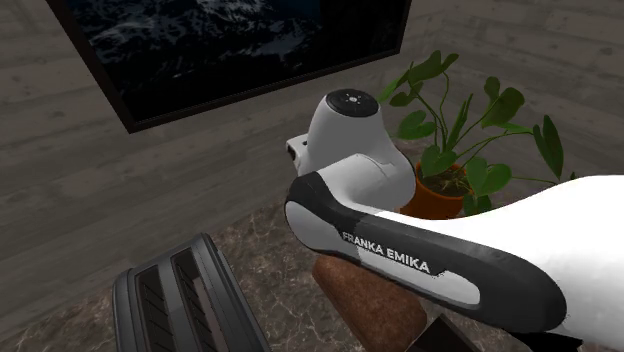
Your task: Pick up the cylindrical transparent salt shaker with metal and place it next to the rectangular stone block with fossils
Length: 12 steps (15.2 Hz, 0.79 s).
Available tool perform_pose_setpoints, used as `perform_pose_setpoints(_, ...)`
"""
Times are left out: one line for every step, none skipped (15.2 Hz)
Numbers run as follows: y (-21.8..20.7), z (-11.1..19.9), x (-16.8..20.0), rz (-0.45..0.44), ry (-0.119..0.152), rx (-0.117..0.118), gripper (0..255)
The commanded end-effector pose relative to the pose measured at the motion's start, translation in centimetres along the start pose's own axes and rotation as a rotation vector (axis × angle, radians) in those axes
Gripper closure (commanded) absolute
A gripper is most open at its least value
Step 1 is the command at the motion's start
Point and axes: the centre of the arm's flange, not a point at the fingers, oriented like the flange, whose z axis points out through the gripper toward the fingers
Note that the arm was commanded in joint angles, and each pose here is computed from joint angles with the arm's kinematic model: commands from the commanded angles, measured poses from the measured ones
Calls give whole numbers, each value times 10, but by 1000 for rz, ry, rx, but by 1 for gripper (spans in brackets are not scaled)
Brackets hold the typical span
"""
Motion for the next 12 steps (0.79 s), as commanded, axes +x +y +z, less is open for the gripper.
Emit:
perform_pose_setpoints(22,16,-3,-9,5,0,0)
perform_pose_setpoints(33,24,-3,-12,8,1,0)
perform_pose_setpoints(43,32,-4,-16,11,3,0)
perform_pose_setpoints(54,40,-4,-19,13,4,0)
perform_pose_setpoints(65,48,-5,-23,16,5,0)
perform_pose_setpoints(75,56,-5,-26,19,6,0)
perform_pose_setpoints(86,64,-5,-30,21,7,0)
perform_pose_setpoints(97,72,-6,-33,24,8,0)
perform_pose_setpoints(107,80,-6,-36,27,10,0)
perform_pose_setpoints(118,88,-6,-40,29,11,0)
perform_pose_setpoints(119,89,-6,-40,30,11,0)
perform_pose_setpoints(119,94,-6,-40,30,11,0)
